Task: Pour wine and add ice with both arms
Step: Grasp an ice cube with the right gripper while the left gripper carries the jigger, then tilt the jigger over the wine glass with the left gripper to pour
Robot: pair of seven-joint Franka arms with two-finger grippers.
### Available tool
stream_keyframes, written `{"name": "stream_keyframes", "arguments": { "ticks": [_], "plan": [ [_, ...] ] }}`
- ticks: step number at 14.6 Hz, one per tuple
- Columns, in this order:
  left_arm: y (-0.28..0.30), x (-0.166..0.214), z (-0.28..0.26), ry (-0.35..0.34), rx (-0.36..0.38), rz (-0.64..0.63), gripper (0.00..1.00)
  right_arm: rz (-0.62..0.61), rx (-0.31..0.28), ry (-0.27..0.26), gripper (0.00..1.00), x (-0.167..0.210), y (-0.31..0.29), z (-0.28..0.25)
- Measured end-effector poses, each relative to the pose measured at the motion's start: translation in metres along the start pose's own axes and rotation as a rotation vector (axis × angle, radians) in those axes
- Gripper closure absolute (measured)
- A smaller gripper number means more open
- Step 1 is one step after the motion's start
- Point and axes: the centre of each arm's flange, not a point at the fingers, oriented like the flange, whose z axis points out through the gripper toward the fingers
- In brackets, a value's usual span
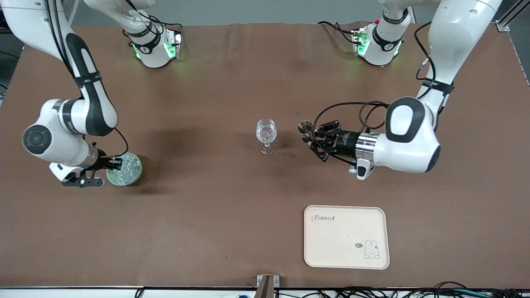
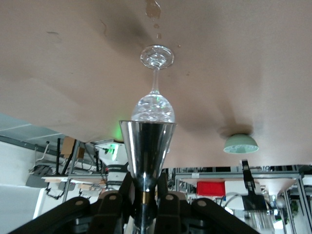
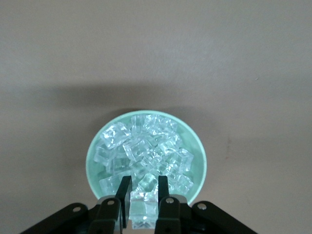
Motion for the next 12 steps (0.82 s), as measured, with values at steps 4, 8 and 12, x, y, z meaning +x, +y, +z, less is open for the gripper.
{"name": "stream_keyframes", "arguments": {
  "ticks": [4,8,12],
  "plan": [
    [0.01,-0.007,0.037,0.048,-0.024,-0.028,0.78,0.012,0.003,0.033,0.74,0.006,0.008,-0.087],
    [0.012,-0.003,0.068,0.096,0.006,-0.016,0.78,0.044,0.01,0.063,0.74,-0.01,0.028,-0.179],
    [0.011,-0.009,0.086,0.147,0.03,-0.007,0.78,0.055,0.017,0.103,0.74,-0.04,0.035,-0.267]
  ]
}}
